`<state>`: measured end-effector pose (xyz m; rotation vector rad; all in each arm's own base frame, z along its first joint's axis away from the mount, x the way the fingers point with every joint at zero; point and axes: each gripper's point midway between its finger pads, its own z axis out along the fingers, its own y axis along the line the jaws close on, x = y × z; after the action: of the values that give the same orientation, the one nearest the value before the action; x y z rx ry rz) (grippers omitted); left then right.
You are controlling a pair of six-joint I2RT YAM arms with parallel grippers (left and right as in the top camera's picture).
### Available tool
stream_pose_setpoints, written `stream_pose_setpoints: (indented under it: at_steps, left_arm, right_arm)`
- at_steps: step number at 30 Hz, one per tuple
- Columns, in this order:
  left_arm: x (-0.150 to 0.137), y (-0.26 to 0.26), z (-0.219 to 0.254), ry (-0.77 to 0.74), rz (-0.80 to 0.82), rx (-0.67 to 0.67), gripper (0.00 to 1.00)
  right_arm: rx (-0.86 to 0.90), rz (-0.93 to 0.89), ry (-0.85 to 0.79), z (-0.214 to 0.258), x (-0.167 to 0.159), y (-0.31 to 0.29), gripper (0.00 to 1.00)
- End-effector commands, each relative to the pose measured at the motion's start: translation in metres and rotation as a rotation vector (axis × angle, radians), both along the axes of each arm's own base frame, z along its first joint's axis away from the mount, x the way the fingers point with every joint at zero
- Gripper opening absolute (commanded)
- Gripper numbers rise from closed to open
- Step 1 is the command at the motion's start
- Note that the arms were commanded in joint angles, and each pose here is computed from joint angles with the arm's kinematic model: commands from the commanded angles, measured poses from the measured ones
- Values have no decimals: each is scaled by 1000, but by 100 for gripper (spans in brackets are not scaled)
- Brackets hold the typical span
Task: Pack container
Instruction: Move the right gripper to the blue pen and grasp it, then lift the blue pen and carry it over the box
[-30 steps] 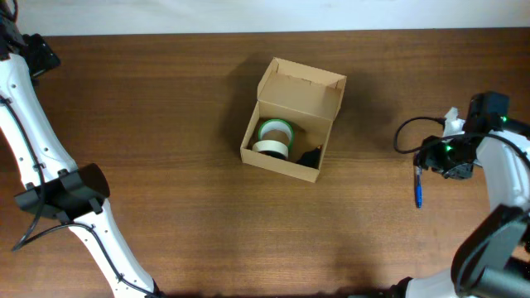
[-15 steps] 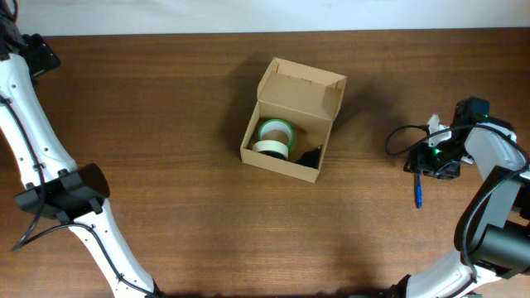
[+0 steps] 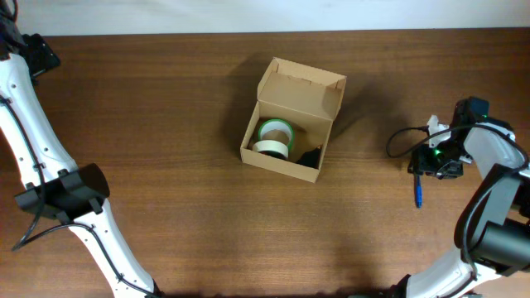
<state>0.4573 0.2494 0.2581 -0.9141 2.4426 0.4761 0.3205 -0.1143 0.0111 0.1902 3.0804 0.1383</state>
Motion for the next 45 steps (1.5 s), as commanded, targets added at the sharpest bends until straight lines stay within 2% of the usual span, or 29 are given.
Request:
stream_pose_setpoints:
  at_steps: [1, 8, 14, 18, 22, 26, 35, 40, 45]
  left_arm:
    - [-3, -1, 8, -12, -5, 4, 100]
    - [-3, -1, 8, -12, -5, 4, 100]
    - [-3, -1, 8, -12, -5, 4, 100]
    - [-3, -1, 8, -12, -5, 4, 100]
    - [-3, -1, 8, -12, -5, 4, 100]
    - [-3, -1, 8, -12, -5, 4, 100]
    - [-3, -1, 8, -12, -5, 4, 100]
    - [-3, -1, 8, -12, -5, 4, 100]
    - [-3, -1, 8, -12, -5, 4, 100]
  right_arm:
    - [-7, 3, 49, -14, -6, -2, 50]
    - [3, -41, 100, -29, -13, -1, 34]
    - [2, -83, 90, -32, -8, -2, 12]
    - [22, -86, 71, -31, -4, 1, 7]
    - [96, -85, -2, -19, 17, 10, 7]
    - [145, -76, -79, 13, 45, 12, 6]
    - [102, 11, -228, 116, 106, 29, 6]
    - [92, 111, -329, 178, 132, 76, 4]
    - [93, 319, -404, 228, 134, 150, 4]
